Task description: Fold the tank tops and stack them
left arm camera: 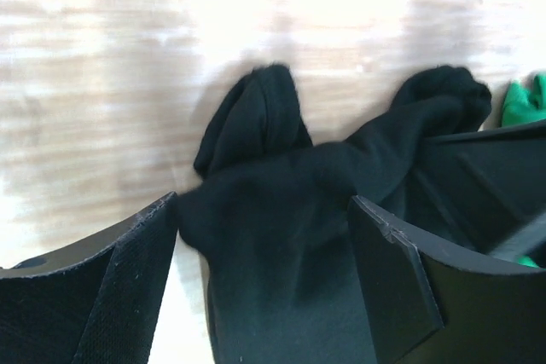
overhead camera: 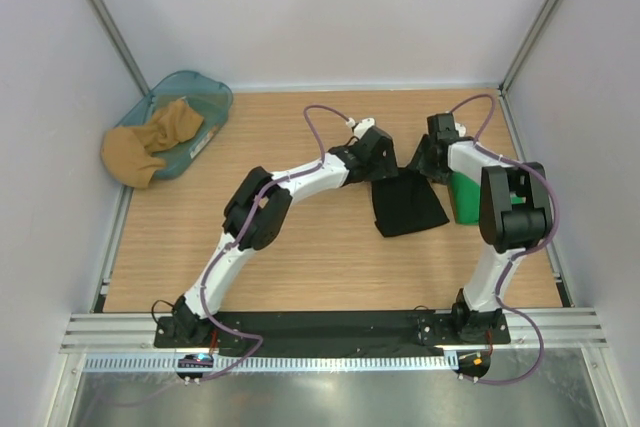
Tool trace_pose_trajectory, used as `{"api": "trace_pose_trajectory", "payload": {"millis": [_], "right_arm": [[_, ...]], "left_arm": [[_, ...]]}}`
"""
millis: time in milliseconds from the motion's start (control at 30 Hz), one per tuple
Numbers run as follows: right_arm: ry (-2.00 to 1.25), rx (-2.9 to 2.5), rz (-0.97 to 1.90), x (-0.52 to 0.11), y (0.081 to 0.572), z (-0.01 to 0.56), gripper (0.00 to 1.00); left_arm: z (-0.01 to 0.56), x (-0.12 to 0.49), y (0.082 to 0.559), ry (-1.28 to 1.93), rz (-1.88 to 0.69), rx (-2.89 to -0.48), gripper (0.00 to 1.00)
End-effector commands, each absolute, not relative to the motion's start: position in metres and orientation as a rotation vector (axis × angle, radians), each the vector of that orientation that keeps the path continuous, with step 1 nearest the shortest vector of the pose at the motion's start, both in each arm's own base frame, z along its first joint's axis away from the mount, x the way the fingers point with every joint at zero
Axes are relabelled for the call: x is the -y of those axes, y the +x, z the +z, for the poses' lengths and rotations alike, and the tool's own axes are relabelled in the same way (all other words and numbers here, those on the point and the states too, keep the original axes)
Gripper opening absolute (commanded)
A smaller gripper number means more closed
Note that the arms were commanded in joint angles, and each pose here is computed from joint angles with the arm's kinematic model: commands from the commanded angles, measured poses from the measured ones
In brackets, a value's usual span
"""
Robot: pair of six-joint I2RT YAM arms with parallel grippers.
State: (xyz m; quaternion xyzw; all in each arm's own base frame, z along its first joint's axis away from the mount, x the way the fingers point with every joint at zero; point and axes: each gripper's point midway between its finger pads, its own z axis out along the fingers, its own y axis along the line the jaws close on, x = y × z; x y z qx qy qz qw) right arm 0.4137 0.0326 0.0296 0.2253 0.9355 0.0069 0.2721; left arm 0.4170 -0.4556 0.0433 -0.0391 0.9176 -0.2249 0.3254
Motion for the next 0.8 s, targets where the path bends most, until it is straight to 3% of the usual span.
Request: {"api": "trace_pose_trajectory", "payload": {"millis": [0,167,267,367,467,500,533,567,600,633,767], "right_arm": [[0.570,-2.476,0.080,-0.039,0.441,0.038,0.66],[0.543,-2.506,0.128,-0.047,0.446,0.029,0.61],[0.532,-2.510,0.139,-0.049,0.448,0.026,0.54],[0.521,-2.520,0.171,-0.054,0.450,0.020,0.44],[0.519,-2.514,0.206,-0.058,0.452,0.019,0.27],[0.518,-2.504,0.212,-0.059,0.455,0.020,0.19],[0.516,-2.498,0.212,-0.059,0.456,0.022,0.16],[0.512,-2.483,0.220,-0.060,0.457,0.028,0.11],[0.507,-2.466,0.222,-0.059,0.460,0.034,0.03],[0.507,-2.457,0.227,-0.059,0.461,0.038,0.01],[0.498,-2.377,0.252,-0.059,0.459,0.068,0.01]], "left_arm": [[0.033,0.451,0.430,-0.129,-0.580,-2.424,0.80],[0.023,0.458,0.435,-0.142,-0.609,-2.440,0.77],[0.012,0.461,0.435,-0.143,-0.611,-2.454,0.70],[0.001,0.461,0.436,-0.150,-0.594,-2.470,0.59],[-0.006,0.460,0.438,-0.155,-0.575,-2.472,0.40],[-0.007,0.458,0.440,-0.153,-0.569,-2.468,0.25],[-0.005,0.459,0.443,-0.149,-0.568,-2.456,0.20],[-0.004,0.460,0.444,-0.142,-0.576,-2.448,0.04],[-0.001,0.462,0.446,-0.133,-0.595,-2.439,0.00],[0.007,0.465,0.450,-0.122,-0.619,-2.414,0.00],[0.038,0.474,0.450,-0.105,-0.719,-2.340,0.00]]}}
